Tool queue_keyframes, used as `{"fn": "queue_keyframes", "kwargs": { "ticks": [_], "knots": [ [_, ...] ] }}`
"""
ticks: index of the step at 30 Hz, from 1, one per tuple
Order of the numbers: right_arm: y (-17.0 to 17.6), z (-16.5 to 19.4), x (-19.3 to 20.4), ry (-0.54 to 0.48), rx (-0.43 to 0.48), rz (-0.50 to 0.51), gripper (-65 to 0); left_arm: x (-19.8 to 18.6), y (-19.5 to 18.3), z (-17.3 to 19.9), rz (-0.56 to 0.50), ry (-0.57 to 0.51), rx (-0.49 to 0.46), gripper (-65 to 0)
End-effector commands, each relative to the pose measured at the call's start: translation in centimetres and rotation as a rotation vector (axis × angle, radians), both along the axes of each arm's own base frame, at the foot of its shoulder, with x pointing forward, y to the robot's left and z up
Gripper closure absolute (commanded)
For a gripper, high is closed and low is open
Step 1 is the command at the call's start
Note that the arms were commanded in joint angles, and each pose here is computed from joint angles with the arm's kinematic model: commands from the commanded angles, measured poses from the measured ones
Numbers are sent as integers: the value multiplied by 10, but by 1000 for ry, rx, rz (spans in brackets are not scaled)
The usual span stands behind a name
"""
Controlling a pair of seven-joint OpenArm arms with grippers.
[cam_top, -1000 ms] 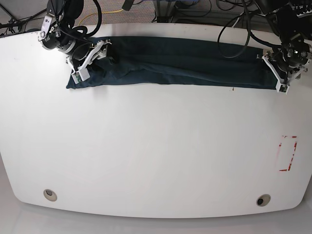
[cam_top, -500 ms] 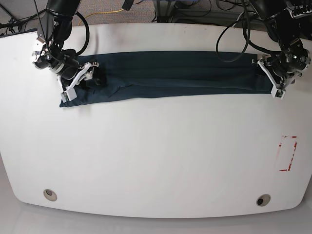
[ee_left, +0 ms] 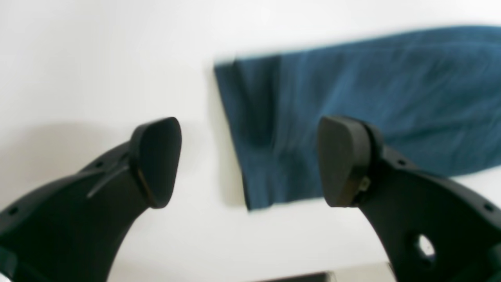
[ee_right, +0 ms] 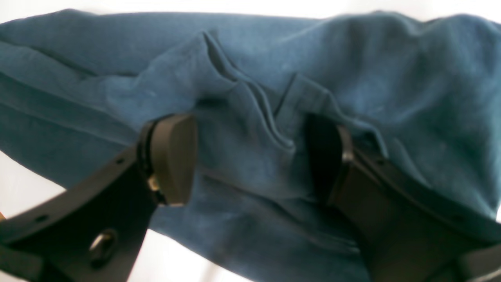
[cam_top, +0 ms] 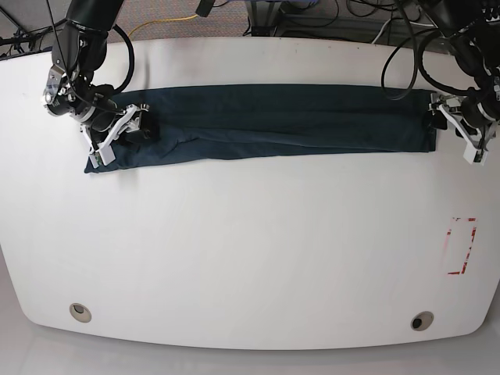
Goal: Fold the T-shirt properly
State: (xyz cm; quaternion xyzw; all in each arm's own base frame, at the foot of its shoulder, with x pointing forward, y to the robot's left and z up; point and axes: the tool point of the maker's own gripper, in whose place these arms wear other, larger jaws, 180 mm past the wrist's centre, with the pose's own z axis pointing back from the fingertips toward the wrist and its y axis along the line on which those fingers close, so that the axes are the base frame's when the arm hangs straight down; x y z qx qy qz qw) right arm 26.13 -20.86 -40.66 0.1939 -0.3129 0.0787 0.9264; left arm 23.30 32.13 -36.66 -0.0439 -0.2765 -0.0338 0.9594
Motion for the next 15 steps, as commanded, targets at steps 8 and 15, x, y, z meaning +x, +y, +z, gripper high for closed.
{"fn": "queue_keyframes", "kwargs": {
  "ticks": [8, 15],
  "knots": [
    [-6, 2, -2, 0, -25, -1, -422, -12, 6, -31, 63, 52, -105, -508],
    [-6, 1, -4, 5, -25, -3, -422, -9, -17, -42, 27, 67, -144, -507]
  ]
}}
